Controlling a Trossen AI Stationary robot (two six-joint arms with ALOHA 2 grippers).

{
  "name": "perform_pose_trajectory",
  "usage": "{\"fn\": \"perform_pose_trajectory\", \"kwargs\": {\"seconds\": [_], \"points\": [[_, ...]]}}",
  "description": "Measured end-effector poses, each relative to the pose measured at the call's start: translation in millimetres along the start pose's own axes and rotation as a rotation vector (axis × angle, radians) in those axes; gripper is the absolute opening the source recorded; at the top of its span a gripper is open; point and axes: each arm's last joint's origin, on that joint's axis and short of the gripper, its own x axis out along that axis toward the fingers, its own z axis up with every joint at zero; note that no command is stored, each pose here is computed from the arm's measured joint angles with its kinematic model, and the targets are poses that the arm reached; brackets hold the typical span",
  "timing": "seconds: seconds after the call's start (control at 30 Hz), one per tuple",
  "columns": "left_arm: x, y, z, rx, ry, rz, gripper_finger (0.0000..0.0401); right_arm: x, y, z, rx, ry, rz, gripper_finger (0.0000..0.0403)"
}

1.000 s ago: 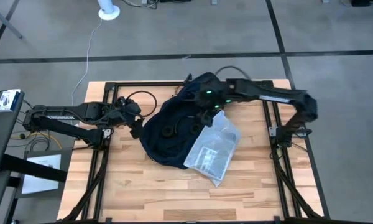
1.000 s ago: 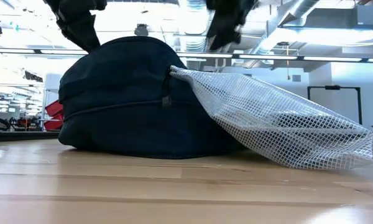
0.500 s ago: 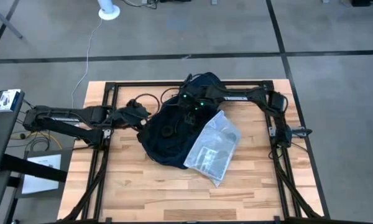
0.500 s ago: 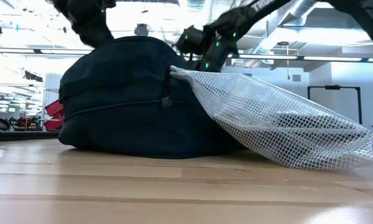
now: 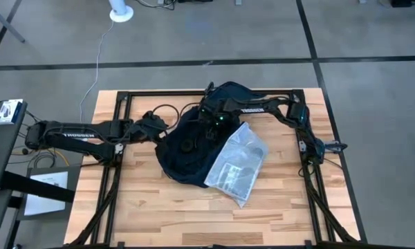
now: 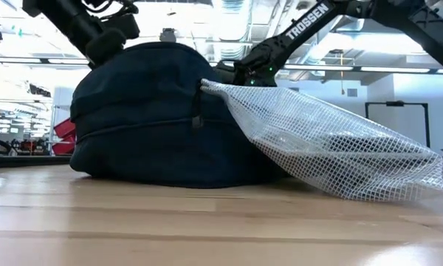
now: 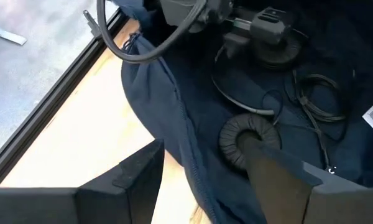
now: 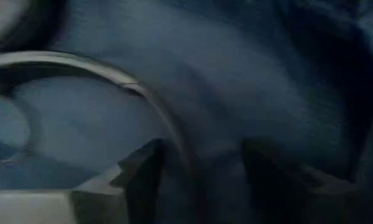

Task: Unpack backpack
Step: Remove the black headphones from the dark blue backpack

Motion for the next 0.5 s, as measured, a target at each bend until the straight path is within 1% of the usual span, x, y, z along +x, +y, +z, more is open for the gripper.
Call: {"fn": "perform_pose_trajectory", "kwargs": {"seconds": [0.07, 0.17, 0.2, 0.23, 0.3, 0.37, 0.5], "points": [[0.2, 0.8, 0.0, -0.003, 0.001, 0.003, 0.0208, -0.2, -2.8, 0.0, 0.026, -0.004, -0.006, 0.0149], [0.3, 1.1, 0.0, -0.003, 0.002, 0.004, 0.0208, -1.1, -4.0, -0.9, 0.041, 0.005, -0.007, 0.0047], [0.3, 1.1, 0.0, -0.003, 0.002, 0.004, 0.0208, -1.3, -4.8, -1.4, 0.042, 0.008, -0.007, 0.0025], [0.3, 1.1, 0.0, -0.004, 0.002, 0.004, 0.0208, -2.6, -4.8, -1.2, 0.049, 0.007, -0.007, 0.0016], [0.3, 1.1, -0.1, -0.004, 0.003, 0.005, 0.0208, -6.6, -4.6, -0.3, 0.076, 0.001, -0.008, 0.0011], [0.3, 1.1, -0.1, -0.005, 0.003, 0.005, 0.0208, -17.4, -2.1, 2.0, 0.085, -0.009, -0.009, 0.0006], [0.3, 1.1, -0.2, -0.033, 0.003, 0.005, 0.0208, -61.6, 8.9, 21.1, 0.061, -0.123, -0.015, 0.0004]]}}
